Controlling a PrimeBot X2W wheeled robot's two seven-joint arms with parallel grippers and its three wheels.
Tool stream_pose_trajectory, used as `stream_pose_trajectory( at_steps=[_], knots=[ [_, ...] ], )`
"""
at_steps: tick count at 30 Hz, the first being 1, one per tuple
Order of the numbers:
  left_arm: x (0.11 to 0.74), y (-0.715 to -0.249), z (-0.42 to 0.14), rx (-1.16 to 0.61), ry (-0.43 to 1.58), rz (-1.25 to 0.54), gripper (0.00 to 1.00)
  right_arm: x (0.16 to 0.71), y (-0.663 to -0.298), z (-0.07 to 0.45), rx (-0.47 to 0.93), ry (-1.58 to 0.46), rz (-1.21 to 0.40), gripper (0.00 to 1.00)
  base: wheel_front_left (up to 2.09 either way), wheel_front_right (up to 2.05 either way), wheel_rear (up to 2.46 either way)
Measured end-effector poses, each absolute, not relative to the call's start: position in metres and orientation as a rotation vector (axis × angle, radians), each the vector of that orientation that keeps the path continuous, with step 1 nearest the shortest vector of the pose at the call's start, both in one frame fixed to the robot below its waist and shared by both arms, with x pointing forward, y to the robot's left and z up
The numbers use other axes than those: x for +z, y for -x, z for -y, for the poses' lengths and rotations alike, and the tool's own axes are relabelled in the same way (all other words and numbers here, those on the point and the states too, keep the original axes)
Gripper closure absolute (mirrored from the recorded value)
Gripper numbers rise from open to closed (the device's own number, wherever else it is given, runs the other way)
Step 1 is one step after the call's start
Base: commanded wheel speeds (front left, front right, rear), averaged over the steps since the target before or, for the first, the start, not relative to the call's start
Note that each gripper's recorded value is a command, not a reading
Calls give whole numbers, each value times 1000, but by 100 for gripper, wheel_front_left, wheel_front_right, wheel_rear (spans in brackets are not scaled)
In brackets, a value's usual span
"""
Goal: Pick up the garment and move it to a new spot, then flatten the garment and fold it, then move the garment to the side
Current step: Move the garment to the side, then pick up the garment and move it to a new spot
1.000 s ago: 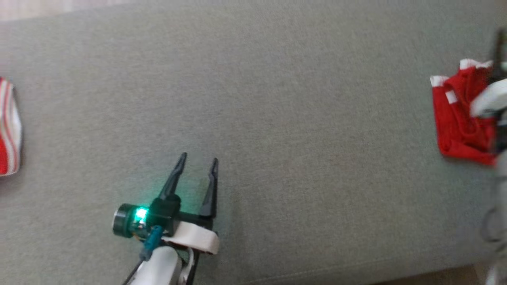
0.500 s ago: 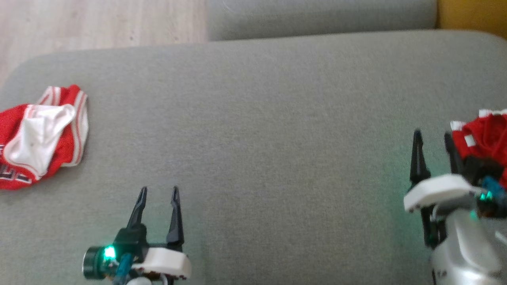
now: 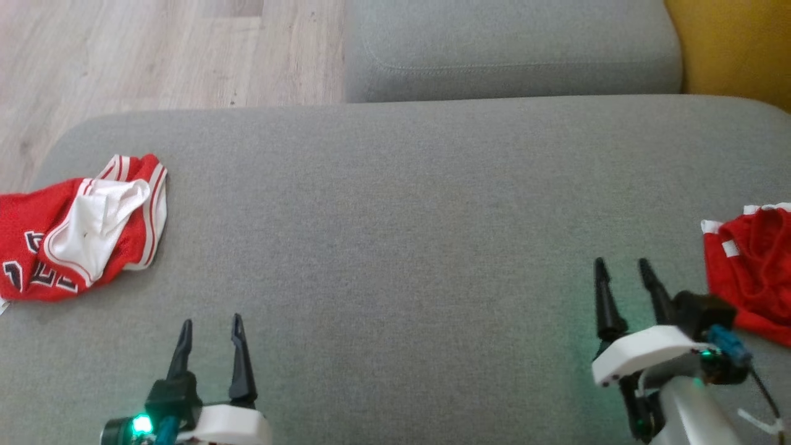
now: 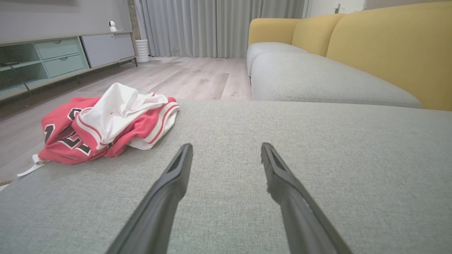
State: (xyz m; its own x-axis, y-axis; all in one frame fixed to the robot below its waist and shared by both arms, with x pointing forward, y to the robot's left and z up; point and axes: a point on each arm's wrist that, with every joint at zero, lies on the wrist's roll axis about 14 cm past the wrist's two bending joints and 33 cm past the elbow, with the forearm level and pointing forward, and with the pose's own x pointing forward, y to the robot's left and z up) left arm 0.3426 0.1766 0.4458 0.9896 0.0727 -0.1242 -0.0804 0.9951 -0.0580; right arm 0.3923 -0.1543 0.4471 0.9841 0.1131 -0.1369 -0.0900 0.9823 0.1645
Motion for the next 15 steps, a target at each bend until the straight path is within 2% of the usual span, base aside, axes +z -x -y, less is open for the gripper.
stream_pose_trajectory(
  at_steps=[15],
  knots=[
    [443,-336,-187,101,64,-130,0,452,-392,140,143,-177,-135,0,0,0,0]
  ],
)
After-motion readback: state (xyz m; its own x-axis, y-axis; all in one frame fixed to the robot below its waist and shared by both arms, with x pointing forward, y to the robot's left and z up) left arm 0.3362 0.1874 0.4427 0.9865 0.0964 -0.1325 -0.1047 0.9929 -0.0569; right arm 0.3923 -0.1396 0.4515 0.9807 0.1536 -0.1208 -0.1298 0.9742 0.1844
